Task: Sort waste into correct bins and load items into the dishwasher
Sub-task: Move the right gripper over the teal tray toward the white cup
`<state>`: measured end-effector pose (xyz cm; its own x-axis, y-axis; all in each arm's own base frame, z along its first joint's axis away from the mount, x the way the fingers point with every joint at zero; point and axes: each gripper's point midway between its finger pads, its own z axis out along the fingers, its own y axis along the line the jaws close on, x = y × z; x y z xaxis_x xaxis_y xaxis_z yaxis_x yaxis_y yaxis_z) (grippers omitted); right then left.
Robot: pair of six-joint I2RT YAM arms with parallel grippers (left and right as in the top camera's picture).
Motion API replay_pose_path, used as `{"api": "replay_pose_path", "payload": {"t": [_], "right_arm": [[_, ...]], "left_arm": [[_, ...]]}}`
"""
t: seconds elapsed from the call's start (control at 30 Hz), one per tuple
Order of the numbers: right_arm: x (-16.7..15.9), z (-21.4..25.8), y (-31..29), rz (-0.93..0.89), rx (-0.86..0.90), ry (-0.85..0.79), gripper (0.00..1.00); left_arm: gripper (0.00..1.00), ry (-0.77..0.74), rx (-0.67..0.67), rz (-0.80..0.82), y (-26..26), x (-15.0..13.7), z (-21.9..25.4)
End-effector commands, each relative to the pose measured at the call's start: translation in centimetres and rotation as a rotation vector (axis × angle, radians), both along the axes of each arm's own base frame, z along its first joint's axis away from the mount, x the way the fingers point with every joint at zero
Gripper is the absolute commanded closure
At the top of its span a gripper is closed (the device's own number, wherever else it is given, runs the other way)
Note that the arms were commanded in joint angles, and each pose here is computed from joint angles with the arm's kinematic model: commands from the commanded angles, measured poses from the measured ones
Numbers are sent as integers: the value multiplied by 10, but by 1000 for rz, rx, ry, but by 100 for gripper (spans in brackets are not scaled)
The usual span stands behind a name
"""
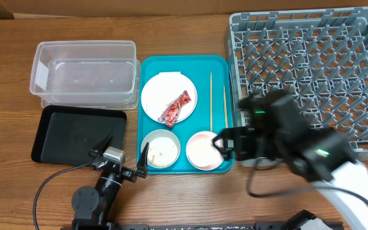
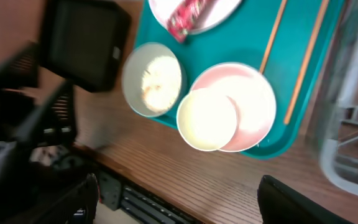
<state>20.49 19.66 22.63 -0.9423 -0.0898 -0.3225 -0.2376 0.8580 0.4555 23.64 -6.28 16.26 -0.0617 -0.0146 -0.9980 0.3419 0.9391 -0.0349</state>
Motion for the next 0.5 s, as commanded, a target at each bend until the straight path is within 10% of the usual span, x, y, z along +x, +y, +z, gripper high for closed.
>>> {"api": "replay_pose_path", "payload": {"t": [0.0, 0.2, 0.47], "right_arm": [[22, -33, 3, -159, -158, 42, 18], [39, -96, 17, -164, -277, 162, 21], [36, -155, 15, -163, -409, 306, 52]], "left_arm": [[0, -10, 11, 2, 1, 0, 0], [0, -10, 11, 1, 1, 0, 0], [0, -10, 11, 2, 1, 0, 0]]}}
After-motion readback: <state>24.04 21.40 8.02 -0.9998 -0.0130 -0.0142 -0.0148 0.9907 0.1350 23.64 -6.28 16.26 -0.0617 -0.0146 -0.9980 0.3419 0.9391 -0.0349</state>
